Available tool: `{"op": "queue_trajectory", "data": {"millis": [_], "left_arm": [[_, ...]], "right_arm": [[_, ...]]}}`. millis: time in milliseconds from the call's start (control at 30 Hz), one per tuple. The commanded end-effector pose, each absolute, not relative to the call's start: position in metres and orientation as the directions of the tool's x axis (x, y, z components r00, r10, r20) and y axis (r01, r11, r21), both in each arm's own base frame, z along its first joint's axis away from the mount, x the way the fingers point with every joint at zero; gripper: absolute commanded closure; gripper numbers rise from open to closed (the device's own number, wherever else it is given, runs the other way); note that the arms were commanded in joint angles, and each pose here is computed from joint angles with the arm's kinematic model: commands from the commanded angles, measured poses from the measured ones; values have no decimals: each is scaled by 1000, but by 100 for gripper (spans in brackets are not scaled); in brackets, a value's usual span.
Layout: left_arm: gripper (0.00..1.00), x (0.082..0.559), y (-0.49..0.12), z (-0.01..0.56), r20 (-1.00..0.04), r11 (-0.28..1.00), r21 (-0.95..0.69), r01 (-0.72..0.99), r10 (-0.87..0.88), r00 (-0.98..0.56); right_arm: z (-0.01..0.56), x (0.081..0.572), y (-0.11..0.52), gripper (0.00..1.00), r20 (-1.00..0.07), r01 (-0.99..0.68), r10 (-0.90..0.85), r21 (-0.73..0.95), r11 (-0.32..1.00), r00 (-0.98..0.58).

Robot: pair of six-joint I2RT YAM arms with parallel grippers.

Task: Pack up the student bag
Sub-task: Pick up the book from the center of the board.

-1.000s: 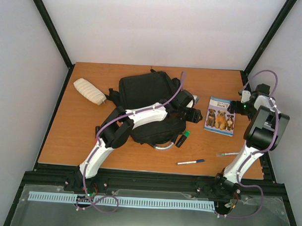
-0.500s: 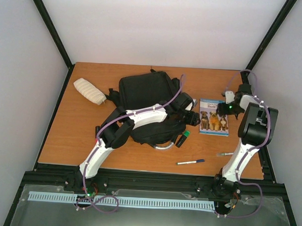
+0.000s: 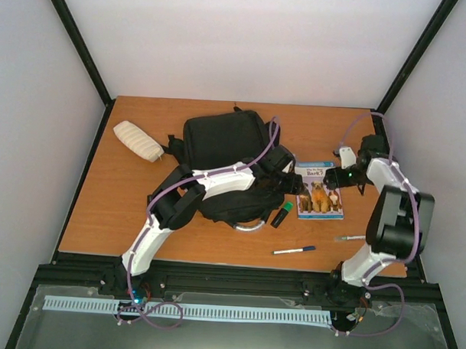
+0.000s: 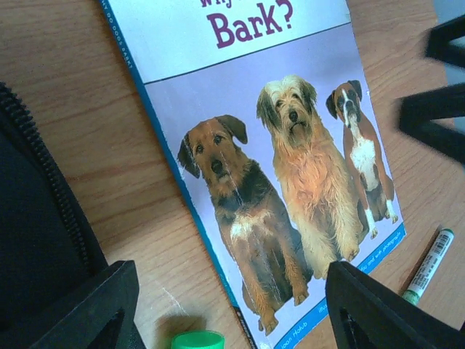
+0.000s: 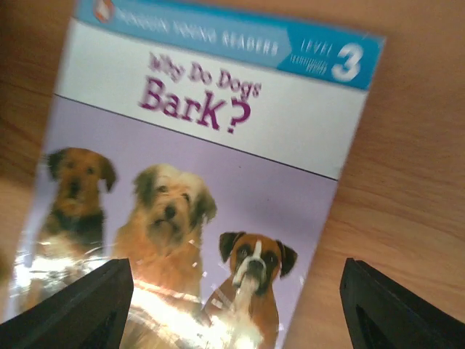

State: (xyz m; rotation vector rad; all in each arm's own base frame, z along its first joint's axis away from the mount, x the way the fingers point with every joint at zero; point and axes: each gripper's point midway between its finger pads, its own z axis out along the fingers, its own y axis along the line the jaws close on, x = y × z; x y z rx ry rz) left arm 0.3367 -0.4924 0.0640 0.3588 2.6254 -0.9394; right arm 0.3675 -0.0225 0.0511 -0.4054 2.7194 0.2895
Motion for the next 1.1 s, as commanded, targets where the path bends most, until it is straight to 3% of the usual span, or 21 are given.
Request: {"op": "queue_trajectory", "data": {"millis": [0, 133, 467, 767, 1067], "left_arm": [[27, 341, -481, 73, -359, 770, -574, 278, 69, -931], [28, 348, -485, 70, -357, 773, -576, 267, 56, -932], [37, 351, -502, 26, -245, 764, -615, 194, 49, -968], [36, 358, -497, 5, -183, 791, -609, 54, -73, -980], [32, 357, -508, -7, -124, 765, -643, 9, -93, -988]], "right_arm": [[113, 354, -20, 19, -496, -297, -202, 119, 948, -844], [118, 344, -15, 20, -527, -288, -183, 125, 949, -830], [92, 349, -13, 31, -512, -266, -149, 163, 950, -846], [28, 337, -18, 39, -359, -218, -139, 189, 957, -923], [3, 326, -20, 45, -271, -191, -132, 203, 960, -954]]}}
